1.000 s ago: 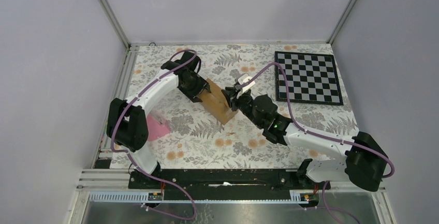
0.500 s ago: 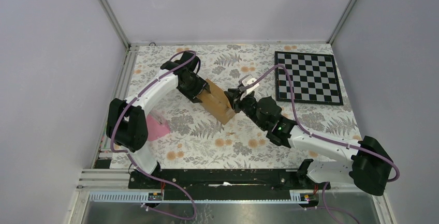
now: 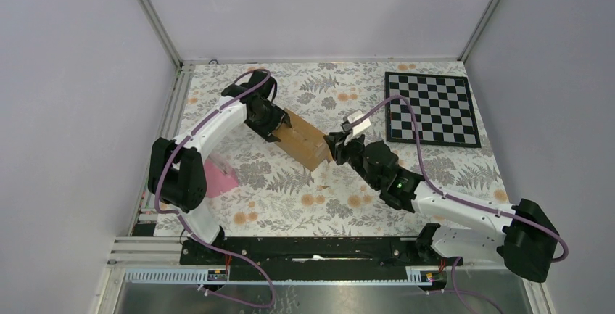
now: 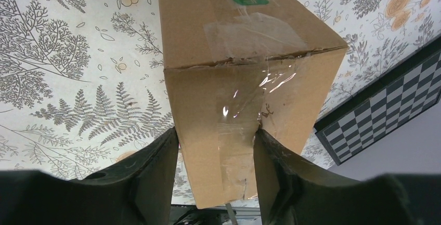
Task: Unpack the express box
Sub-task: Cut the express box at the center of the board.
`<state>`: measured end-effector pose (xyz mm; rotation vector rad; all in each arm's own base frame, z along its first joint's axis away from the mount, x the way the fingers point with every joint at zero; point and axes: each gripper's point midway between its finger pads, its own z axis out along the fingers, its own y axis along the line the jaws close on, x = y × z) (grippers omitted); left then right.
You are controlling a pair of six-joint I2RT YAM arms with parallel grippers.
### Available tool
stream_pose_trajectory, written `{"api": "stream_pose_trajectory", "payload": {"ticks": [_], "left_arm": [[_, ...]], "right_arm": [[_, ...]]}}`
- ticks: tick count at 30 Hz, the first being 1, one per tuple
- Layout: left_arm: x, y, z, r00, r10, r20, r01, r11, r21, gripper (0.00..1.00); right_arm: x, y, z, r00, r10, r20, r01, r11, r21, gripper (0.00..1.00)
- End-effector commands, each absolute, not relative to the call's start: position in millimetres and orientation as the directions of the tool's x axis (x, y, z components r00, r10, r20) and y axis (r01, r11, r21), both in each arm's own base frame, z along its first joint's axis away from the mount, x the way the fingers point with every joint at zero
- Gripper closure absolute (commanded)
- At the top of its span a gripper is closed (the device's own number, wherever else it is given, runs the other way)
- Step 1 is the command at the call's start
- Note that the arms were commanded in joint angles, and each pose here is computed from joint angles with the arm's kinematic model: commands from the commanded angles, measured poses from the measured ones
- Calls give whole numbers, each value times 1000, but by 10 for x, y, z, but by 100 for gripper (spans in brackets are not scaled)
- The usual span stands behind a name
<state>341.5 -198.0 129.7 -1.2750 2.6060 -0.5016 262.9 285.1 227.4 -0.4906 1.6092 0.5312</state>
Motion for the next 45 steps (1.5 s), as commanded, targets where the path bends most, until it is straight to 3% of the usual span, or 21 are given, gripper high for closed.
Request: {"api": "stream_pose_trajectory", "payload": {"ticks": [1, 4, 8, 12, 20, 26, 40, 45], "left_arm": [[3425, -1961, 1377, -664, -743, -83, -669, 640, -379, 95], [3433, -2005, 1472, -706, -699, -110, -616, 684, -392, 82], [3390, -2042, 1495, -728, -676, -115, -588, 702, -402, 74], [3358, -2089, 1500, -737, -667, -111, -574, 704, -417, 64], [3354, -2155, 1630, -774, -605, -185, -496, 762, -417, 21], [3270, -2193, 1636, -805, -553, -215, -441, 800, -406, 3], [3246, -2333, 1640, -827, -525, -201, -408, 807, -427, 1], [3337, -2398, 1648, -814, -544, -202, -413, 787, -458, 1]], "right_arm": [[2783, 2690, 2542, -133, 142, -981, -468, 863, 188, 100], [2941, 2550, 2504, -212, 279, -937, -395, 852, 343, 100], [3129, 2300, 2421, -313, 533, -786, -257, 749, 611, 100], [3098, 2312, 2276, -376, 651, -659, -196, 639, 743, 100], [3018, 2184, 2039, -407, 626, -665, -119, 686, 718, 100], [3055, 2287, 1999, -447, 589, -673, -151, 692, 706, 100], [3727, 2766, 2353, -433, 472, -768, -330, 710, 622, 100], [3812, 2610, 2278, -439, 508, -741, -279, 707, 650, 100]]}}
